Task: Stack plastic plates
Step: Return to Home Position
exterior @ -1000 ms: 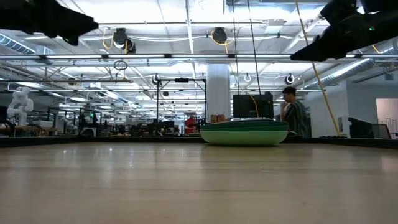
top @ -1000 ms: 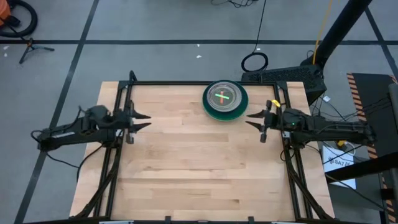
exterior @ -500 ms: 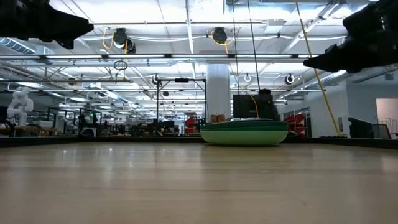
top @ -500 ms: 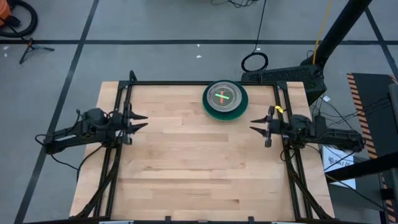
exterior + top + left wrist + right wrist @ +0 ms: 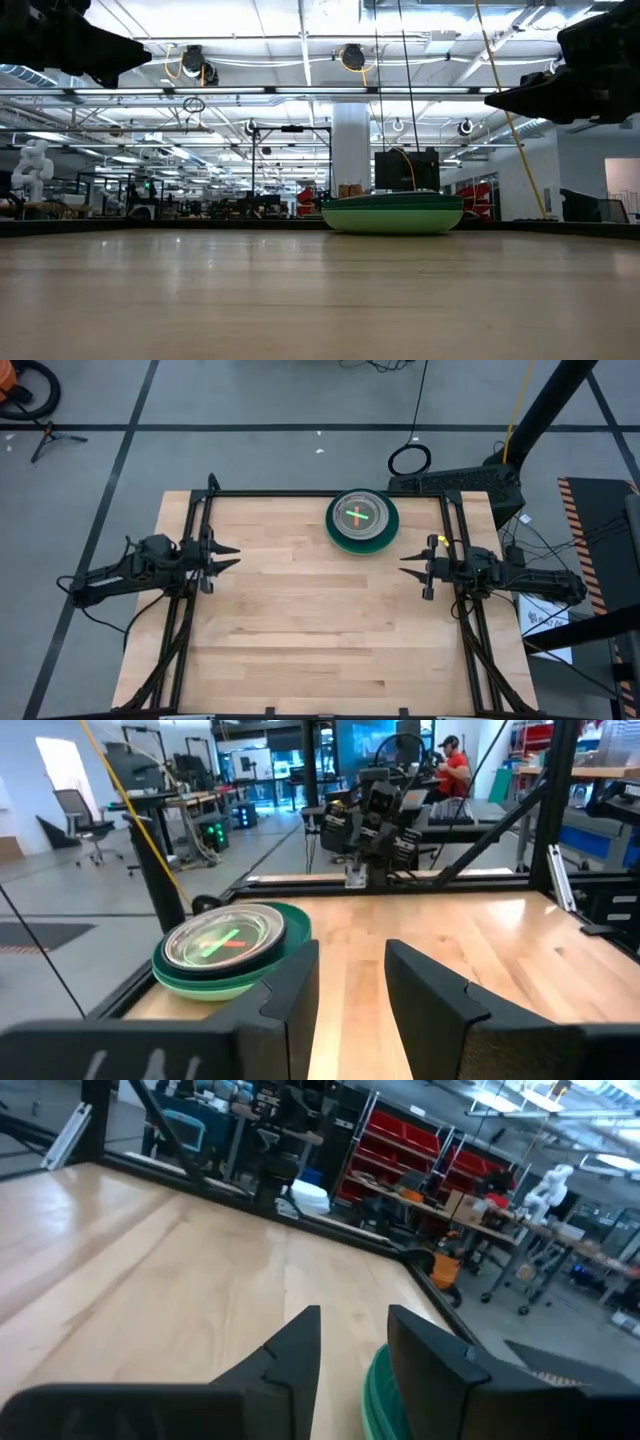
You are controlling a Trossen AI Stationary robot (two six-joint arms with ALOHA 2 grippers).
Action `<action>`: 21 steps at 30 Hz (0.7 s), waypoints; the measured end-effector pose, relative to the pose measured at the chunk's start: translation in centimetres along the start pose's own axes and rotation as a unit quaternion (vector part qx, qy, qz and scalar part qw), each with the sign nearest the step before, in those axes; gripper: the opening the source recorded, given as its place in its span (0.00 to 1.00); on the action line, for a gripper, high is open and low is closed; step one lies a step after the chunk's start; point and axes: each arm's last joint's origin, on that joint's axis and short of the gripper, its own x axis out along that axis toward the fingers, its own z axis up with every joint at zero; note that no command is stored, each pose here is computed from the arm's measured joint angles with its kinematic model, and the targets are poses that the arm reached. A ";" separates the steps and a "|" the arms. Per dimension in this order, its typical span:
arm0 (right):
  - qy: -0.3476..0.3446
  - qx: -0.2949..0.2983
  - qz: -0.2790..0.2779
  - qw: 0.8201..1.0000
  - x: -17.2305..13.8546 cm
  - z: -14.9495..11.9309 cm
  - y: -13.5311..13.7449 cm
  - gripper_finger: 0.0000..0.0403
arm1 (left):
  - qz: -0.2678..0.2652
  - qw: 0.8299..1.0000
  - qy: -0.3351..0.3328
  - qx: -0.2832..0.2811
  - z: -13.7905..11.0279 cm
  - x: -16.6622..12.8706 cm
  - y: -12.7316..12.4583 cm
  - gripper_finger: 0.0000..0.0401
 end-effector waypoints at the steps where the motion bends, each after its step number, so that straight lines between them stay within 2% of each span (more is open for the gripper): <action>1: 0.000 -0.007 0.000 1.000 0.0 0.0 0.0 0.28 | 0.000 1.000 0.001 -0.001 0.0 0.0 0.0 0.31; 4: 0.000 -0.020 -0.001 1.000 0.0 0.0 0.0 0.28 | 0.000 1.000 0.014 -0.018 -0.3 0.0 0.0 0.31; 10: -0.001 0.019 -0.001 1.000 0.0 0.0 0.0 0.28 | 0.000 1.000 0.018 -0.020 -0.3 0.0 0.0 0.31; 21: -0.001 0.024 -0.001 1.000 0.0 0.0 0.0 0.28 | 0.000 1.000 0.018 -0.021 -0.3 0.0 0.0 0.31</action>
